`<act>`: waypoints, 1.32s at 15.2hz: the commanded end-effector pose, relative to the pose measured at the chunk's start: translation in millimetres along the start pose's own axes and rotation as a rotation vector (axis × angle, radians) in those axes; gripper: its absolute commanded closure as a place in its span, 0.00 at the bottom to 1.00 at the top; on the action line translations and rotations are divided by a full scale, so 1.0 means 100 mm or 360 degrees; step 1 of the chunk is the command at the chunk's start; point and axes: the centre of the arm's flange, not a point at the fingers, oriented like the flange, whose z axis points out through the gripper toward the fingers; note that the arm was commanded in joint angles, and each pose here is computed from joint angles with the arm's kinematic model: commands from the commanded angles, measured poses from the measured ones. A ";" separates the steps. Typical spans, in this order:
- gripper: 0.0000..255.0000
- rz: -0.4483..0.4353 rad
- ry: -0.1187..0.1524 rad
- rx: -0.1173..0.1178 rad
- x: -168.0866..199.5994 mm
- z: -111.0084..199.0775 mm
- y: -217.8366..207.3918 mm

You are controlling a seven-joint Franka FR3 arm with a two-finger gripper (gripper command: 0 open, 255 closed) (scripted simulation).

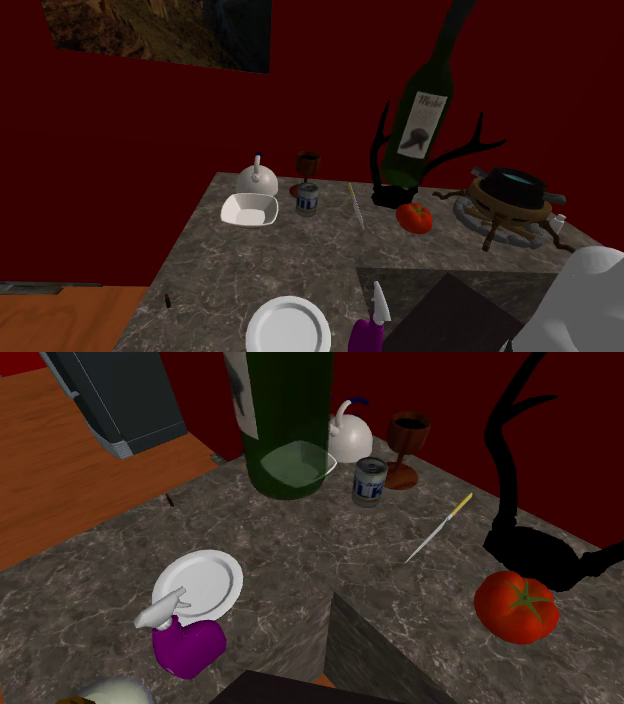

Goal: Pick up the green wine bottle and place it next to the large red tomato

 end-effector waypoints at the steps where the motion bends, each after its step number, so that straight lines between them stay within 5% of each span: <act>1: 1.00 -0.0004 0.0001 0.0000 -0.05 0.01 0.24; 20: 1.00 -0.0004 0.0001 0.0000 -0.73 0.01 2.65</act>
